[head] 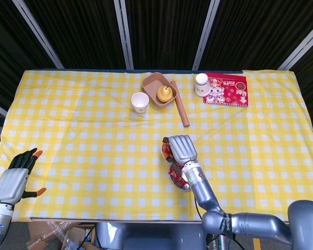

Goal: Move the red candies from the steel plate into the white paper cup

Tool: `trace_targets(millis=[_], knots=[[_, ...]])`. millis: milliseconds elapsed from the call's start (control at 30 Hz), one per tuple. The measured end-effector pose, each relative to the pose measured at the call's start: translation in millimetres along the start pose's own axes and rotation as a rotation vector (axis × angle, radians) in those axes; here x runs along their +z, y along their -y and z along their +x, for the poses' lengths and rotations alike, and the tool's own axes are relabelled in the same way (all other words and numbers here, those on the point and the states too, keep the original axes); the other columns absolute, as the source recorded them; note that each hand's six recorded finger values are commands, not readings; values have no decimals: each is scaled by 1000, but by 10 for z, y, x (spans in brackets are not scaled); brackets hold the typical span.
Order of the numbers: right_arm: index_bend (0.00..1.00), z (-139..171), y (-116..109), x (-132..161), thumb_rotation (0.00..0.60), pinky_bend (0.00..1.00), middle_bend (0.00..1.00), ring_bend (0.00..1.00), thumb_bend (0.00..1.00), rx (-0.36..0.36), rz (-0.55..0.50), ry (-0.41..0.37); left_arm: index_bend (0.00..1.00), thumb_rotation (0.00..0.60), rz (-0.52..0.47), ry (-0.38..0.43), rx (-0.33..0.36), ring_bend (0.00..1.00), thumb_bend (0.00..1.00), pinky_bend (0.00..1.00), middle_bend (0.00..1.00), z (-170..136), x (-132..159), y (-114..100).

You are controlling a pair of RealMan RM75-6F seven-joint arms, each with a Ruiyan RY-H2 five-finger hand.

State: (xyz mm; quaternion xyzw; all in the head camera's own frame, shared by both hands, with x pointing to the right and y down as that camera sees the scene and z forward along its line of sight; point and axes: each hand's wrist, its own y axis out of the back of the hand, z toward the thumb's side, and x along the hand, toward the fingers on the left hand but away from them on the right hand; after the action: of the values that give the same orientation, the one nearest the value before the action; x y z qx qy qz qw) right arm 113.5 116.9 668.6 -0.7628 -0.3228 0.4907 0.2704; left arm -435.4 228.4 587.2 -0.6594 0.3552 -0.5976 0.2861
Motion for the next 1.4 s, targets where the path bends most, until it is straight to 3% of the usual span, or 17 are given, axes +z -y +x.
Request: trace_targets(millis=[200,567,733,1067,1400], knots=[[368,-72,18,5,600,1000,872,967,485,-18,31,-6,0,600,-3,-2,-1,0,0,0,0,1,-4,-7],[364,90,-171,25,600,1000,872,967,473,-75,35,-29,0,600,-3,7,3,0,0,0,0,-9,13,-12],[345,270,-227,-16,600,1000,872,967,406,-77,45,-26,0,600,-4,8,8,0,0,0,0,-16,10,-17],[310,847,41,-363,600,1000,872,968,388,0,128,49,0,600,-10,22,53,0,0,0,0,-42,29,-73],[310,1053,128,-506,600,1000,872,967,388,26,132,92,0,600,-12,28,68,0,0,0,0,-50,37,-88]])
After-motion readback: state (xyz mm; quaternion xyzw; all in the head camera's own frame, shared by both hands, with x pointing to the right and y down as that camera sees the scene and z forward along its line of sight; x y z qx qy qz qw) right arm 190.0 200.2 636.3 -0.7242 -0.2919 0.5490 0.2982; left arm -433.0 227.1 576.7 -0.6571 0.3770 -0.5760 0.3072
